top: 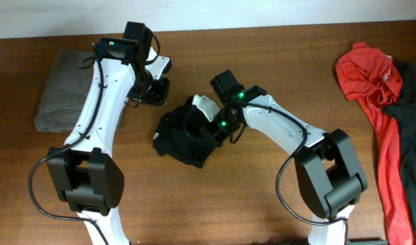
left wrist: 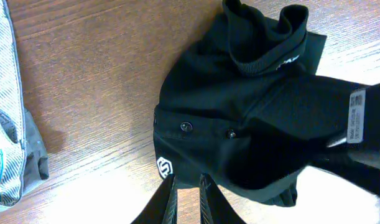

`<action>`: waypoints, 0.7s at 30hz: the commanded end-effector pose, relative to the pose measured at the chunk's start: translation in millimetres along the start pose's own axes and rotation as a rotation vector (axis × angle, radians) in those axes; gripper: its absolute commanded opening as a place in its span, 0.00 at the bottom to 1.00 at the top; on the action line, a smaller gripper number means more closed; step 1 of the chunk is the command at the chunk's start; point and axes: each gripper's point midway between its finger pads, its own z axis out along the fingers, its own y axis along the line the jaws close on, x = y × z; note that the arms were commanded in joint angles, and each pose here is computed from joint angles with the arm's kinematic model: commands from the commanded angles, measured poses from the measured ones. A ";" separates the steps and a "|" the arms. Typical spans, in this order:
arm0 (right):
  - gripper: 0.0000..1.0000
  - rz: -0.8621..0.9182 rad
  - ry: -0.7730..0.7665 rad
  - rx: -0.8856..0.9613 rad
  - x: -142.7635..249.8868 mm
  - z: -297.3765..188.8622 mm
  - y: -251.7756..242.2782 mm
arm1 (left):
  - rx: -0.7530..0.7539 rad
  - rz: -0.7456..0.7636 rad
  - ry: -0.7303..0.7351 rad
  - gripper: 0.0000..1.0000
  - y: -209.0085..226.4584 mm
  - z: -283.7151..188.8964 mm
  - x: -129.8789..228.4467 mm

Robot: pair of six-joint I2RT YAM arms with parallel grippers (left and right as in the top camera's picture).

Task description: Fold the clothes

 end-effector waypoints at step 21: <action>0.26 0.104 -0.103 -0.283 23.1 -87.6 12.7 | 0.046 -0.005 -0.015 0.44 -6.9 11.6 -2.6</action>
